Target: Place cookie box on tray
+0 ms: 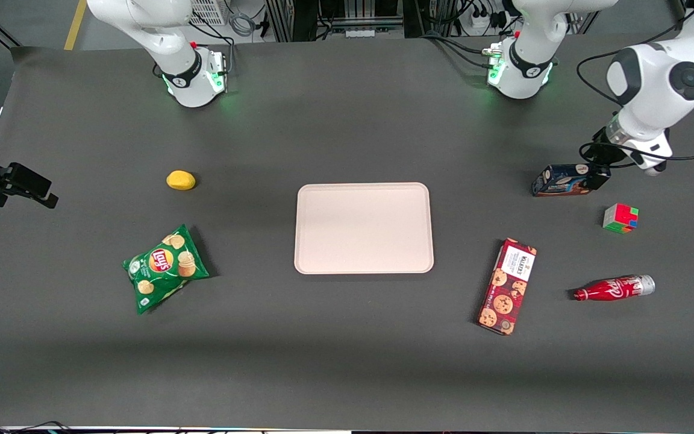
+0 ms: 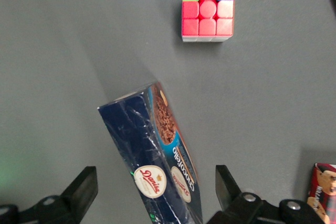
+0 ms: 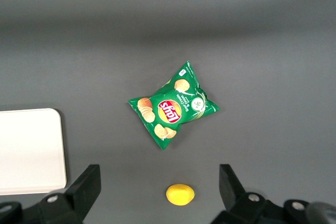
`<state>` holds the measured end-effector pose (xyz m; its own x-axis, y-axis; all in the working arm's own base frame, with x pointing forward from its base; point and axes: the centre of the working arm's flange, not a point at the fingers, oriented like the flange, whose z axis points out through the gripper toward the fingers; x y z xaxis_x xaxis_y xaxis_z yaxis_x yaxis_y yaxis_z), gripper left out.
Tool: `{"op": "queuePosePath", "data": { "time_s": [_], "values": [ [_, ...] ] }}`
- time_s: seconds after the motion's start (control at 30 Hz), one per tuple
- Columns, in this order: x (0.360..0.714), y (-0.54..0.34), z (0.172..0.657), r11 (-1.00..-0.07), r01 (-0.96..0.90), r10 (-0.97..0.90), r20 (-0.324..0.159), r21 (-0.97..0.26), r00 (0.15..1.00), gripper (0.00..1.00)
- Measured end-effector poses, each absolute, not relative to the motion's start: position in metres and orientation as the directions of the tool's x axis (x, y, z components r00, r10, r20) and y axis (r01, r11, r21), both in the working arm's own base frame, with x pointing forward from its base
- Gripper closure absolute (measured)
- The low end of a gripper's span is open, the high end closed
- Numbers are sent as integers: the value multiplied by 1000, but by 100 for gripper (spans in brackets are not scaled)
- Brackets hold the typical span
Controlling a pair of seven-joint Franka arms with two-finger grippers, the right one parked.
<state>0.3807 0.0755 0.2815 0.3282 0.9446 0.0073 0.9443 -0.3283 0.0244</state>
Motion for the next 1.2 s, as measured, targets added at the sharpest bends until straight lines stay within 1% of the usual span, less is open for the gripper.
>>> {"op": "queuePosePath", "data": {
  "time_s": [0.17, 0.43, 0.47, 0.5, 0.57, 0.6, 0.63, 0.87, 0.9, 0.97, 1.07, 1.2],
  "values": [
    [372, 73, 269, -329, 944, 944, 13, 39, 329, 0],
    [373, 73, 254, -327, 943, 945, 31, 58, 325, 2],
    [373, 73, 252, -323, 945, 946, 32, 57, 322, 5],
    [373, 73, 250, -317, 947, 948, 32, 56, 316, 15],
    [373, 73, 247, -306, 951, 952, 31, 53, 305, 26],
    [373, 73, 245, -302, 952, 953, 31, 52, 301, 32],
    [373, 73, 245, -299, 953, 954, 32, 53, 297, 35],
    [377, 74, 249, -273, 960, 962, 37, 66, 271, 69],
    [379, 75, 250, -271, 960, 963, 38, 70, 268, 76],
    [382, 75, 254, -269, 960, 963, 42, 77, 266, 79],
    [388, 72, 262, -278, 957, 960, 44, 81, 275, 80],
    [405, 53, 282, -330, 942, 944, 44, 57, 328, 80]
  ]
}}
